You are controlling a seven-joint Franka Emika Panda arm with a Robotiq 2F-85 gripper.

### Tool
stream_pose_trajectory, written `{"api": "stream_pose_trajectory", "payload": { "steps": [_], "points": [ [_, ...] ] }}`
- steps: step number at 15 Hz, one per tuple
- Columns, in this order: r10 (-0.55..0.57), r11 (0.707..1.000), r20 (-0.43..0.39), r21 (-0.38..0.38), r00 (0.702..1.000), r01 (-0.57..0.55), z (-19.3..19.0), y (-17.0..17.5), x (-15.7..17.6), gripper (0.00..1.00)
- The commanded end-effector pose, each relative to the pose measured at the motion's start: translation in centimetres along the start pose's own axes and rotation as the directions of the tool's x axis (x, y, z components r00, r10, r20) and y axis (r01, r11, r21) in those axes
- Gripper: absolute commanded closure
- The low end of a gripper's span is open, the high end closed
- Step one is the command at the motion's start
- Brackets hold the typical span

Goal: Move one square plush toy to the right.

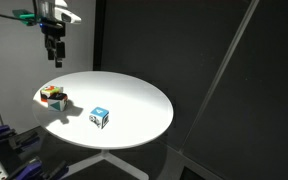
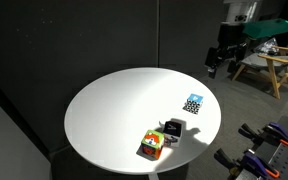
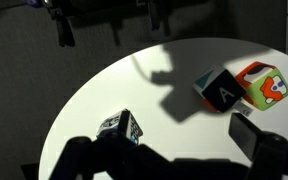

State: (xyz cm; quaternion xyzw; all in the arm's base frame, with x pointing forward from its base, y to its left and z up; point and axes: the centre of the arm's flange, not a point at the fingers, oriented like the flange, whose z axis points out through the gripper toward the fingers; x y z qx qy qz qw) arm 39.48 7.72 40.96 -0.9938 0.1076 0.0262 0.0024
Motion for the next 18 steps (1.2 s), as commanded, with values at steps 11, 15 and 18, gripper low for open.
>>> {"api": "stream_pose_trajectory", "payload": {
  "steps": [11, 15, 18],
  "points": [
    [-0.142, 0.99, -0.017, -0.006, 0.99, 0.141, -4.3, 0.9, -3.3, 0.0],
    [-0.141, 0.99, -0.005, -0.009, 0.99, 0.141, -3.8, 0.9, -3.1, 0.0],
    [-0.141, 0.99, -0.005, -0.01, 0.99, 0.141, -3.8, 0.9, -3.1, 0.0]
  ]
}}
